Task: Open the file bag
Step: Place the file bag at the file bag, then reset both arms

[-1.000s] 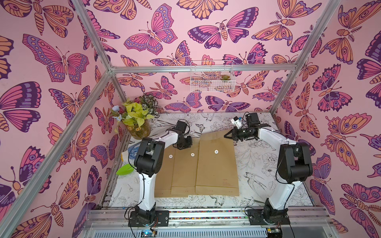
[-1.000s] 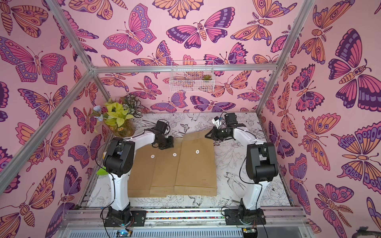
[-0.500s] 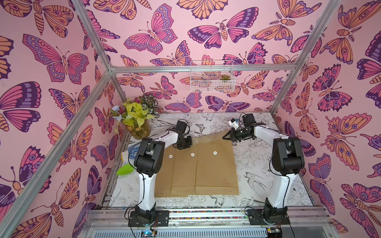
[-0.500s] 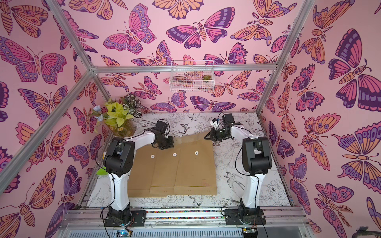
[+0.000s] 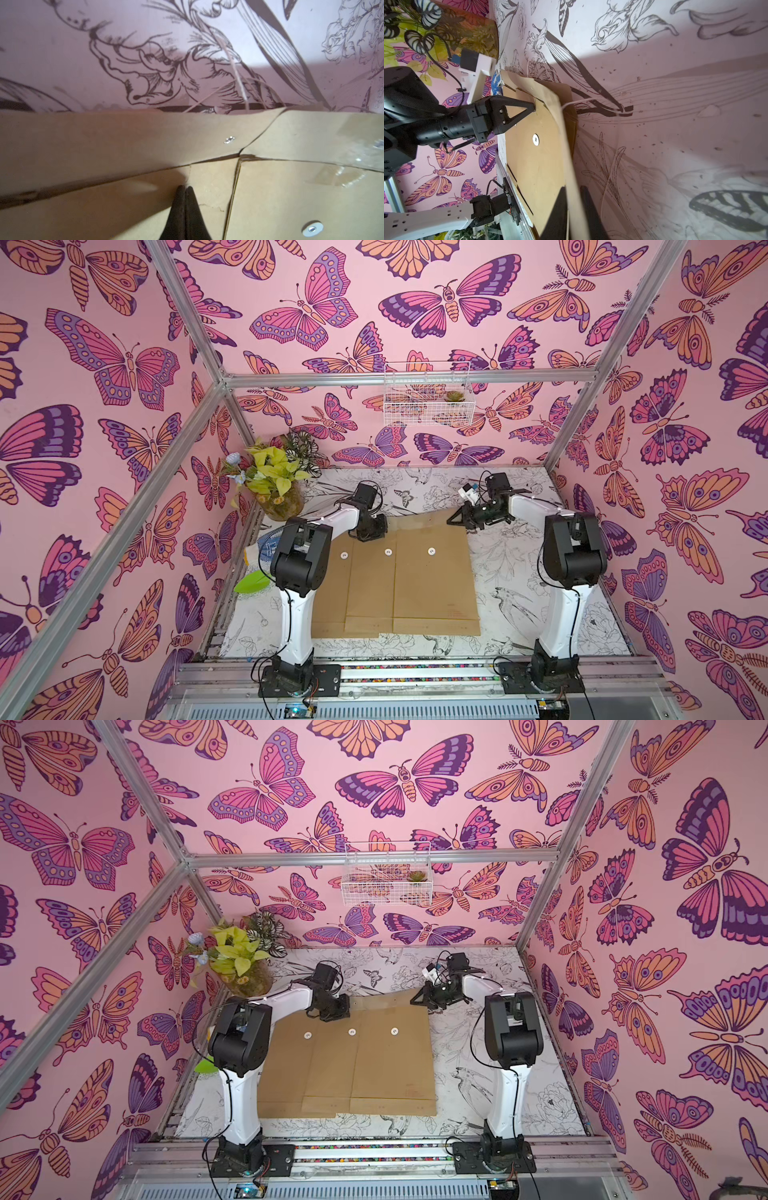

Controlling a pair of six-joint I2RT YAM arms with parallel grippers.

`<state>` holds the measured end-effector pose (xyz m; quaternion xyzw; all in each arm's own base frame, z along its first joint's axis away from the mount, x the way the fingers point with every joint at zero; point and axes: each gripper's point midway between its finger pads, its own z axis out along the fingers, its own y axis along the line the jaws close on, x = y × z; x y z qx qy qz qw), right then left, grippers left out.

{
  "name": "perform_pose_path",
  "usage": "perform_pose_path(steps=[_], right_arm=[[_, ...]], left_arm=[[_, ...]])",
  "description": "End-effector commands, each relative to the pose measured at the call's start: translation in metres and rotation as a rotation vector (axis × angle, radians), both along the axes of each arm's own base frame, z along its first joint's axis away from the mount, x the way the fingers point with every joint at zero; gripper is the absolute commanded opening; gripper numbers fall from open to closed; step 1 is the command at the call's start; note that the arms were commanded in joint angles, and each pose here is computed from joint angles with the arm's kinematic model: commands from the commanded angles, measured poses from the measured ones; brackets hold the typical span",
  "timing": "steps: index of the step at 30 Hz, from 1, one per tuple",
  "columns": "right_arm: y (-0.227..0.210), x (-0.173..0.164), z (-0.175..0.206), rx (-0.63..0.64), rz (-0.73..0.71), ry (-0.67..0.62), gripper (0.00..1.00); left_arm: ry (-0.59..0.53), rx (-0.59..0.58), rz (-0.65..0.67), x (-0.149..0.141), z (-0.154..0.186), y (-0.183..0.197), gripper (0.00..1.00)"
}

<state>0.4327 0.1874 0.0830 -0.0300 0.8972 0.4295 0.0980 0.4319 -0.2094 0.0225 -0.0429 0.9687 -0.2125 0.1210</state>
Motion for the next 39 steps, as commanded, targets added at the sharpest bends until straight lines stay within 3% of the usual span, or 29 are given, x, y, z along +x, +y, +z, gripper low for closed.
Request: perform_pose_path(steps=[1, 3, 8, 12, 17, 20, 25, 34, 39], right_arm=[[-0.003, 0.0, -0.003, -0.043, 0.024, 0.0, 0.27], [-0.007, -0.002, -0.004, -0.068, 0.029, 0.003, 0.32], [-0.024, -0.006, -0.008, -0.142, 0.03, 0.002, 0.41], [-0.037, -0.008, -0.011, -0.218, 0.02, 0.004, 0.53], [-0.068, -0.004, -0.007, -0.397, -0.074, -0.019, 1.0], [-0.09, -0.003, 0.01, -0.532, -0.154, -0.08, 1.0], [-0.084, -0.009, 0.084, -0.509, -0.202, -0.3, 1.0], [-0.053, -0.04, 0.192, -0.305, -0.199, -0.675, 1.0], [-0.059, -0.054, 0.223, -0.256, -0.271, -0.878, 1.0]], left_arm=[[0.021, 0.06, 0.003, -0.007, 0.007, 0.016, 0.13], [-0.02, 0.055, -0.003, -0.003, 0.025, 0.015, 0.2], [-0.096, 0.038, -0.031, -0.003, 0.057, 0.011, 0.47], [-0.129, 0.032, -0.07, -0.011, 0.07, 0.003, 0.56], [-0.19, 0.018, -0.077, -0.02, 0.091, 0.003, 0.7], [-0.277, 0.024, -0.08, -0.025, 0.115, 0.01, 0.84], [-0.492, 0.086, -0.032, -0.041, 0.168, 0.04, 0.99], [-0.851, 0.239, 0.117, -0.082, 0.24, 0.104, 0.99], [-1.062, 0.241, 0.19, -0.098, 0.261, 0.123, 0.99]])
